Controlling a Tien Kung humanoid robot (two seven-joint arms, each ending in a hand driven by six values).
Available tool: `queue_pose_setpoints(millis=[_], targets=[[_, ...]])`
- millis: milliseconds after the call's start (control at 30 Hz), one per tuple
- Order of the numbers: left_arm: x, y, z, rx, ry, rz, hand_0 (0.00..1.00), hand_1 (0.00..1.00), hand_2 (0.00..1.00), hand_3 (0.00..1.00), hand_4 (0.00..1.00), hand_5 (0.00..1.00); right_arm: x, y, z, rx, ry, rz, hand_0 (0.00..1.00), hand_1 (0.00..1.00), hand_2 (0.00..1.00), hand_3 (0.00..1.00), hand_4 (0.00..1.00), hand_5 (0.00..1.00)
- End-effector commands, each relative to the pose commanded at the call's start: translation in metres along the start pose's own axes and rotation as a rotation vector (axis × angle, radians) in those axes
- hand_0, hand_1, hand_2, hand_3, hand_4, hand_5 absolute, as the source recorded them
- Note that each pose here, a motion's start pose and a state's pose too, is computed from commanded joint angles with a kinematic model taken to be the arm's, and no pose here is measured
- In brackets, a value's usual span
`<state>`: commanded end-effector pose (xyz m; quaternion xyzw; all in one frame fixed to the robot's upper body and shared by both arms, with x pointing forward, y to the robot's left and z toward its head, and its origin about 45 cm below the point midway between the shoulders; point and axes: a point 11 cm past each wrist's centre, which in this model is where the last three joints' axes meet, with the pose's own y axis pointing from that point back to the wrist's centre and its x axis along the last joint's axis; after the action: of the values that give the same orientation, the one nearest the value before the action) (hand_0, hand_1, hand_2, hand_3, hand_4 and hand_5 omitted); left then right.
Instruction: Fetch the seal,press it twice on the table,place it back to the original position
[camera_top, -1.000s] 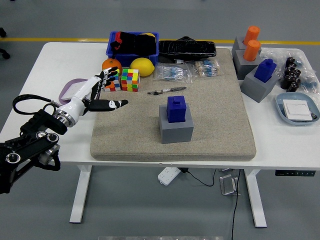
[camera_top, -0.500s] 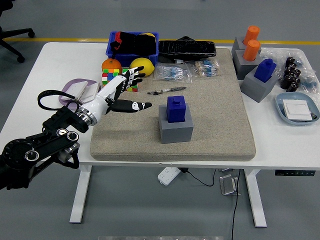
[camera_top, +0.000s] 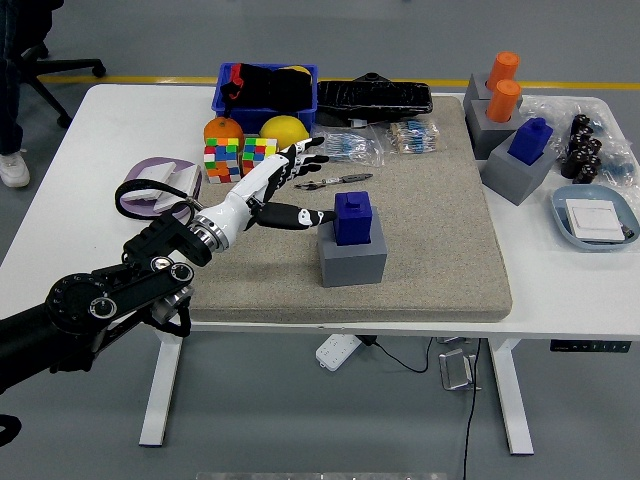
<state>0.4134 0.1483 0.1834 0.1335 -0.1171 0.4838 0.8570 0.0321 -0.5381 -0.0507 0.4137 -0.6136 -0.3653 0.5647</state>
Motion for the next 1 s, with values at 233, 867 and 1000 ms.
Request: queue_pose_setpoints(millis=[233, 867, 1000], targets=[[-0.010, -0.002, -0.003, 0.010, 0.008, -0.012, 0.919, 0.872, 0.864, 0.972, 0.940, 0.008, 0.001, 0.000, -0.001, 0.002, 0.000, 0.002, 0.919, 0.753, 0.744, 0.707, 0.791, 0.367], [-0.030, -0.007, -0.007, 0.018, 0.039, -0.018, 0.917, 0.851, 0.853, 0.966, 0.947, 0.002, 0.001, 0.000, -0.004, 0.007, 0.006, 0.002, 0.919, 0.753, 0.745, 0.711, 0.801, 0.366], [-0.030, -0.009, -0.006, 0.016, 0.038, -0.011, 0.916, 0.835, 0.830, 0.964, 0.945, 0.002, 0.001, 0.000, -0.006, 0.009, 0.008, 0.002, 0.919, 0.754, 0.745, 0.713, 0.802, 0.366]])
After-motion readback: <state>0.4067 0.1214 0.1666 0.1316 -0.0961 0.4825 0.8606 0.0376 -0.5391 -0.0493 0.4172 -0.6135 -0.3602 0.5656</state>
